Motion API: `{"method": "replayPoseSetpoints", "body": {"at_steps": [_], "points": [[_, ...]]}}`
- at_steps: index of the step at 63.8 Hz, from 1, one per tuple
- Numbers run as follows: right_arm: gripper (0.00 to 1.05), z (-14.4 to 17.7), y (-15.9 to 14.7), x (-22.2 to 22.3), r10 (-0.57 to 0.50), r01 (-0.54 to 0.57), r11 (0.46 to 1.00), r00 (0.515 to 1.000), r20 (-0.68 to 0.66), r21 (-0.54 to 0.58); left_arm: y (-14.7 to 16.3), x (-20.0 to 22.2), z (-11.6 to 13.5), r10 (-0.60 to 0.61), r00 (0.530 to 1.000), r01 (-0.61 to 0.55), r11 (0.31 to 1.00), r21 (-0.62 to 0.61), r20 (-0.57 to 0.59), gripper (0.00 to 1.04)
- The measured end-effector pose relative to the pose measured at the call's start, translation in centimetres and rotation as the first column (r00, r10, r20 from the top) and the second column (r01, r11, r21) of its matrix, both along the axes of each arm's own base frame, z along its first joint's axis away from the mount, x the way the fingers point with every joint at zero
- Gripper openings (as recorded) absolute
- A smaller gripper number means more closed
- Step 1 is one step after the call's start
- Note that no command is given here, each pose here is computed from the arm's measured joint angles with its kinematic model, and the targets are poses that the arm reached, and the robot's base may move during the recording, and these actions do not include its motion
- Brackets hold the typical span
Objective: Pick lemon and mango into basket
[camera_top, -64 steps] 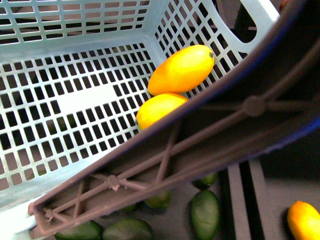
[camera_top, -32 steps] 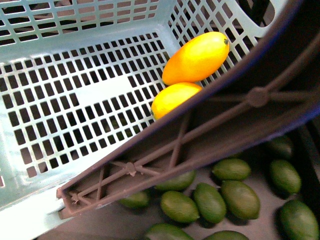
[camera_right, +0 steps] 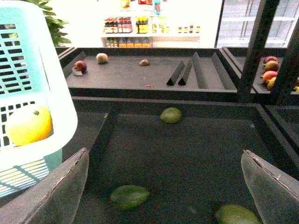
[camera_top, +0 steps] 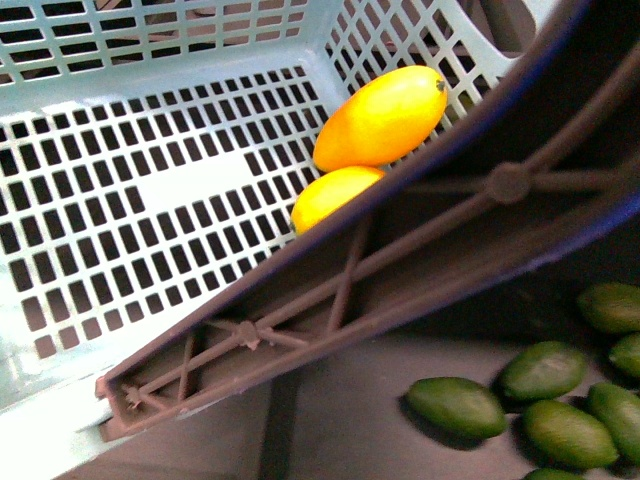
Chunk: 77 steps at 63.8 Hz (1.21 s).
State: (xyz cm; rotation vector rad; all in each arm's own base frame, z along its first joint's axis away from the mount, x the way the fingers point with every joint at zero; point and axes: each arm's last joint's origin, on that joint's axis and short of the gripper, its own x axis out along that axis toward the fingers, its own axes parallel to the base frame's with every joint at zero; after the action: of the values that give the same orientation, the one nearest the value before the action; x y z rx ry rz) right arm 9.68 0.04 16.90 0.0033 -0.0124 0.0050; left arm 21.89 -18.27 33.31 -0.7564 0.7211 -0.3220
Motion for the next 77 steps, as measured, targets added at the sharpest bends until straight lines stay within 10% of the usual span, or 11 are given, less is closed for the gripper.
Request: {"method": "replayPoseSetpoints", "body": {"at_steps": [27,44,77], "points": [[0.96,0.0,0.0,0.0,-0.002,0.002,1.0,1.0,0.0,0.0,0.0,0.1,0.0,0.079,0.996,-0.079,0.997,0.002,0.04,0.04],[0.96,0.0,0.0,0.0,-0.005,0.005,1.0,1.0,0.0,0.0,-2.8,3.5,-1.4,0.538,0.819,-0.516,0.842,-0.154,0.199,0.05],[0.96,0.0,0.0,0.0,-0.004,0.004,1.0,1.0,0.0,0.0,-3.8,15.8,-10.5,0.558,0.828,-0.559,0.818,-0.131,-0.051,0.05]]}}
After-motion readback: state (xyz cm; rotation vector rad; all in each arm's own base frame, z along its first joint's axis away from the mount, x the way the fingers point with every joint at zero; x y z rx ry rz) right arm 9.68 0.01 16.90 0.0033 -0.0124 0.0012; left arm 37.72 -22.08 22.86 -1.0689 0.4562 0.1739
